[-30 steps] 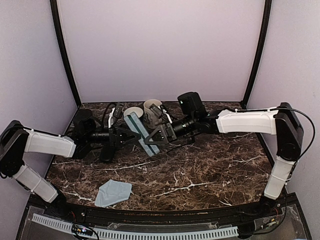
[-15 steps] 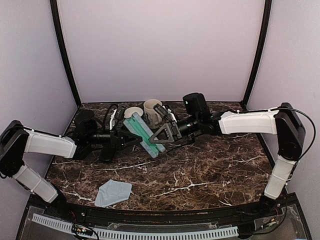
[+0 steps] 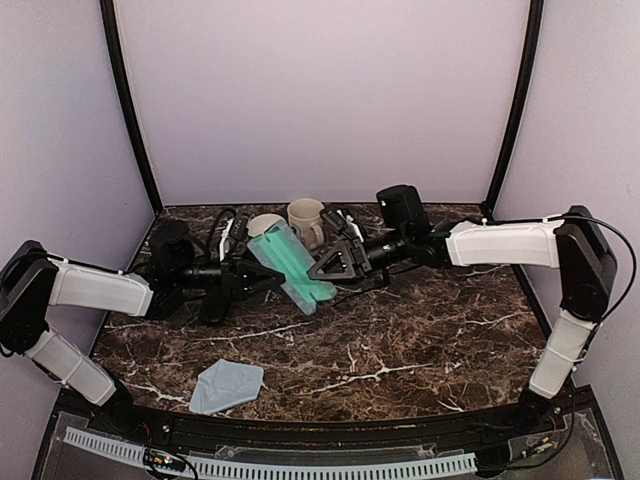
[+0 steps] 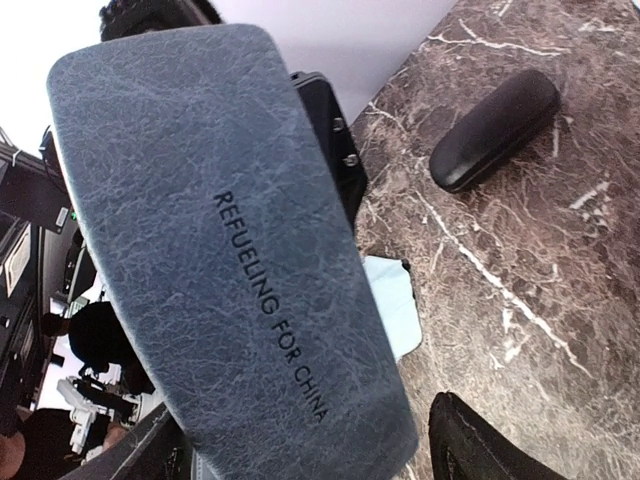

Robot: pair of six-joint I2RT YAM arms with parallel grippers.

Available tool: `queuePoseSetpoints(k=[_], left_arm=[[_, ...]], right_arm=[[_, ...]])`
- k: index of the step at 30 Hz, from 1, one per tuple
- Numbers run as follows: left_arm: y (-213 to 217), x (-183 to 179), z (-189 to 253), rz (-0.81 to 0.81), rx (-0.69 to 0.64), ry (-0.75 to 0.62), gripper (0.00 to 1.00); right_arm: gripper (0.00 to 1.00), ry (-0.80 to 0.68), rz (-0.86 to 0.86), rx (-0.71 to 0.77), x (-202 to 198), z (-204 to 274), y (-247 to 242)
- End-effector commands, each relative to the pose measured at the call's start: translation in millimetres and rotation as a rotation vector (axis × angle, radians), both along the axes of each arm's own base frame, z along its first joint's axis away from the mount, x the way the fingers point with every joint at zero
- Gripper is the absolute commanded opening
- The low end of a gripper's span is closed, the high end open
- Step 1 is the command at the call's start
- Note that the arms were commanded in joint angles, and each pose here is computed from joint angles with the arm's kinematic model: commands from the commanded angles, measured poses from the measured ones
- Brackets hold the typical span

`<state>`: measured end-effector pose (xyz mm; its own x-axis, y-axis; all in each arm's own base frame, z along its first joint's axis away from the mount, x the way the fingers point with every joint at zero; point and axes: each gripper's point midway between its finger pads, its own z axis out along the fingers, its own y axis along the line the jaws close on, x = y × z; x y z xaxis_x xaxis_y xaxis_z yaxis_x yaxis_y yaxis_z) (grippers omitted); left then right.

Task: Organize the sunglasses
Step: Open the sunglasses case, then pass from the left arm to the right

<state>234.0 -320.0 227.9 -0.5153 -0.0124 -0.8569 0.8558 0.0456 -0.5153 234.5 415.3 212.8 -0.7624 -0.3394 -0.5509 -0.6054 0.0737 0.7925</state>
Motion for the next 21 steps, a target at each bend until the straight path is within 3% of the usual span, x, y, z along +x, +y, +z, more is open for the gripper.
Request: queuePoseSetpoints(k=[1, 10, 21], left_arm=[[2, -43, 38, -0.176, -0.088, -0.185, 0.0], [-4, -25, 25, -0.112, -0.049, -0.118, 0.0], [-10, -12, 8, -0.086, -0.007, -0.055, 0.0]], right_arm=[[0.81, 0.013, -0.221, -0.111, 46, -22, -25], [0.77, -0.14, -0.161, -0.103, 31, 3, -18], [0.43, -0.289, -0.133, -0.162, 18, 9, -2]])
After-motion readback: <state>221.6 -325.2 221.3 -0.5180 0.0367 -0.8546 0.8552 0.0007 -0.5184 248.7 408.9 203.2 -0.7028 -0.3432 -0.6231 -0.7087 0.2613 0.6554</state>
